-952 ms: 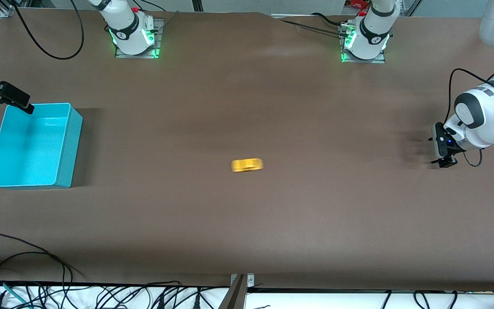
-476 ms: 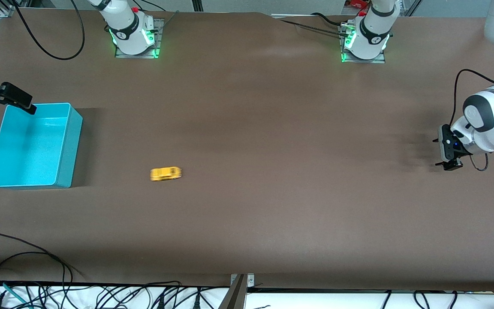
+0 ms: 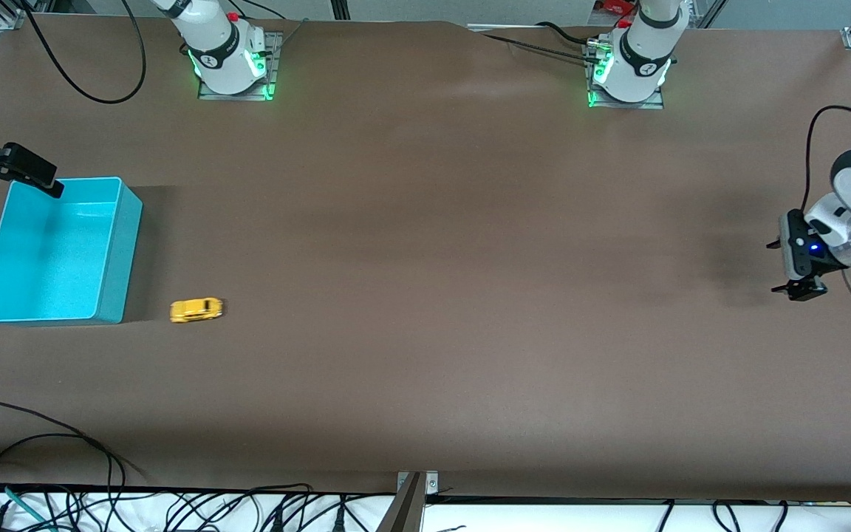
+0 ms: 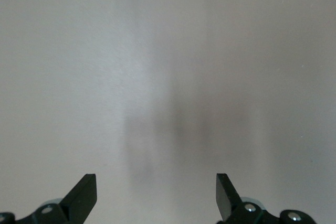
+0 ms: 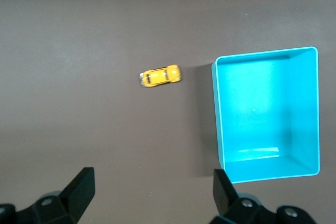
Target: Wind up and store yellow beetle car
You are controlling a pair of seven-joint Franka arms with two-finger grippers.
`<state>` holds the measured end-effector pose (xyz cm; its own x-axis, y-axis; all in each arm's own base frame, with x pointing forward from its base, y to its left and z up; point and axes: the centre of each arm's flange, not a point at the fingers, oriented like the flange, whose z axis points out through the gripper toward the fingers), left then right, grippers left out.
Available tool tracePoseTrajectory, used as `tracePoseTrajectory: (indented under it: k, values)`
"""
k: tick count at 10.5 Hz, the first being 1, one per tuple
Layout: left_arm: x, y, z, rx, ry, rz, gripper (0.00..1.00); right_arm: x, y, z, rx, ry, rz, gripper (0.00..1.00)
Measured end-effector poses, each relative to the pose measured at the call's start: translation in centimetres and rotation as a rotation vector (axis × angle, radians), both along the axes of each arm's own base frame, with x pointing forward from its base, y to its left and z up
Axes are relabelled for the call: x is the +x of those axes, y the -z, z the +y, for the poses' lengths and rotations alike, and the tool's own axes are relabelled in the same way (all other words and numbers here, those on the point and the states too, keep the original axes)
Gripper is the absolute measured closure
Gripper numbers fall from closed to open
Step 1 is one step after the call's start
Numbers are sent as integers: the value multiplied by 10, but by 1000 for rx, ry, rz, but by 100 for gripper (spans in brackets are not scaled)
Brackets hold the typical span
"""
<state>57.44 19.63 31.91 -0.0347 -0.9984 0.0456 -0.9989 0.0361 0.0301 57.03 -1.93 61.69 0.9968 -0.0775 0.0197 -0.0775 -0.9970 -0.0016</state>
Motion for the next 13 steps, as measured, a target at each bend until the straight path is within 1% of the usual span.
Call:
tracePoseTrajectory:
  k: [2, 3, 5, 7, 8, 10, 11, 13]
  values:
    - [-2, -45, -7, 3, -27, -42, 0, 1, 0, 0, 0, 0, -5, 0]
    - [-5, -66, -12, 1, -81, -50, 0, 1, 0, 0, 0, 0, -5, 0]
    - [-10, -103, -22, -10, -189, -41, 0, 5, 7, 4, 0, -7, 4, 0]
    - [-4, -150, -30, -15, -305, -37, 0, 17, 19, 16, 1, -28, -12, 0]
    - [-2, -177, -37, -4, -391, -45, 0, 23, 28, 22, 1, -36, -6, 0]
    - [-8, -237, -65, 55, -598, -46, 0, 33, 54, 25, 2, -37, 36, 0]
    - [-16, -267, -84, 84, -702, -37, 0, 41, 75, 26, 1, 0, 70, 0]
    - [-30, -315, -113, 116, -922, -24, 0, 57, 130, 22, -14, 207, 154, 0]
